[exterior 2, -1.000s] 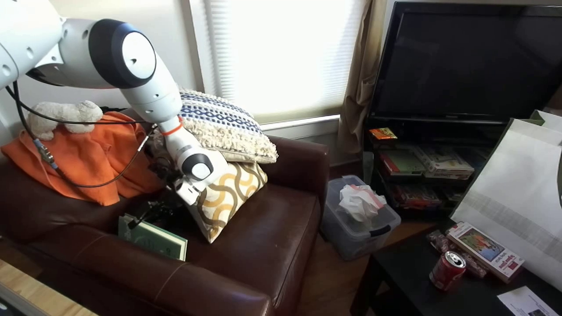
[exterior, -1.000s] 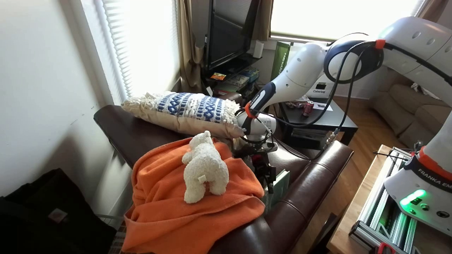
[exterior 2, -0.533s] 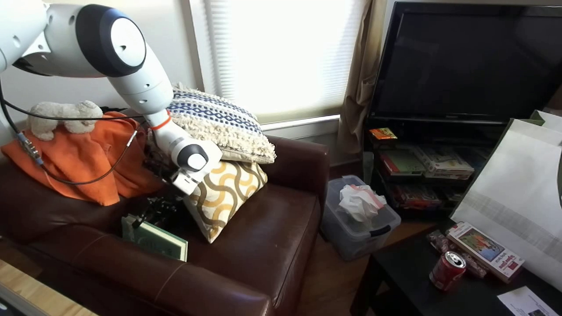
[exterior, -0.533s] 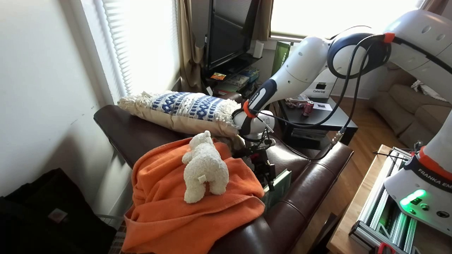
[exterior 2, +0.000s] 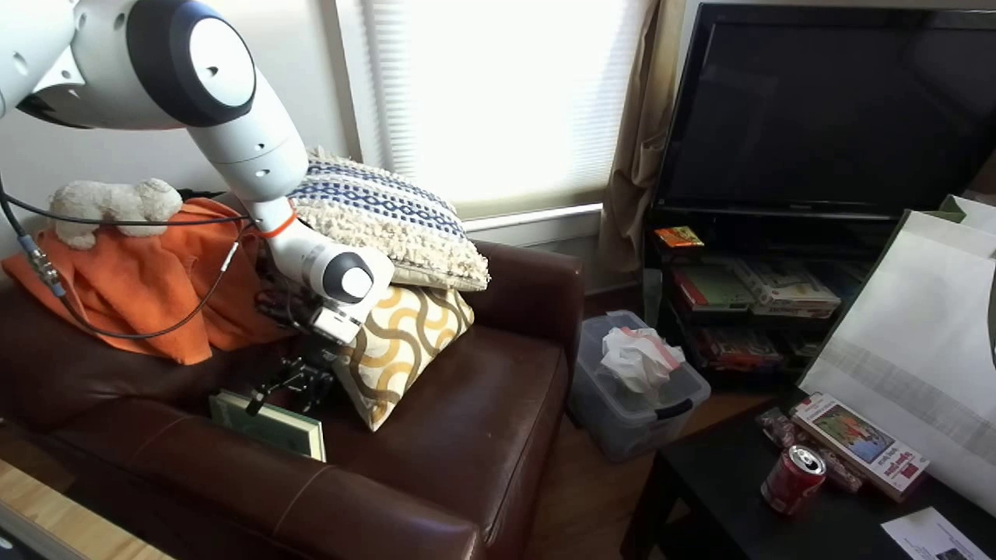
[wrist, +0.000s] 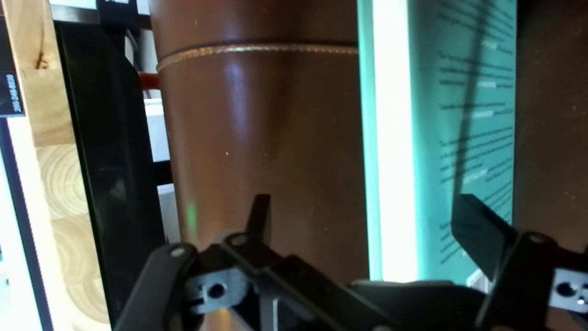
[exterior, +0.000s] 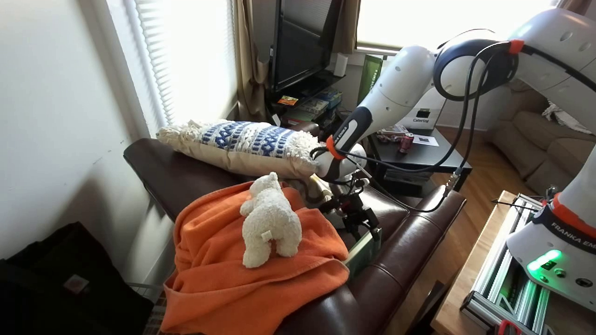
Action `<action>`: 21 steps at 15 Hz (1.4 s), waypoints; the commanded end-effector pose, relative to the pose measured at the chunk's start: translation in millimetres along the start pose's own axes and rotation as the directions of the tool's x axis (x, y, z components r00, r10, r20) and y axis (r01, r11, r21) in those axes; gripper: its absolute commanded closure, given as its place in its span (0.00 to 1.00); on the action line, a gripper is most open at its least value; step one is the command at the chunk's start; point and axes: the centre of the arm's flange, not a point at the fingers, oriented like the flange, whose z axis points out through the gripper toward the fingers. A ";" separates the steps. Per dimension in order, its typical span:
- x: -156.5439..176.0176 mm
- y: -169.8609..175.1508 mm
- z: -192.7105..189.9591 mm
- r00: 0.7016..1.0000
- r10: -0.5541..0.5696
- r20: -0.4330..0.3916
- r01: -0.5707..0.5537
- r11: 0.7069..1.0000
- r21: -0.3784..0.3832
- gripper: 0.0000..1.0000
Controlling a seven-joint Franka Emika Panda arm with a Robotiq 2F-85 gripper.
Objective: Pick up the book and put it on top of the stacked pillows
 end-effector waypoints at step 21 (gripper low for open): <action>-34.7 2.7 4.6 0.925 -0.096 -0.366 0.226 0.916 0.332 0.74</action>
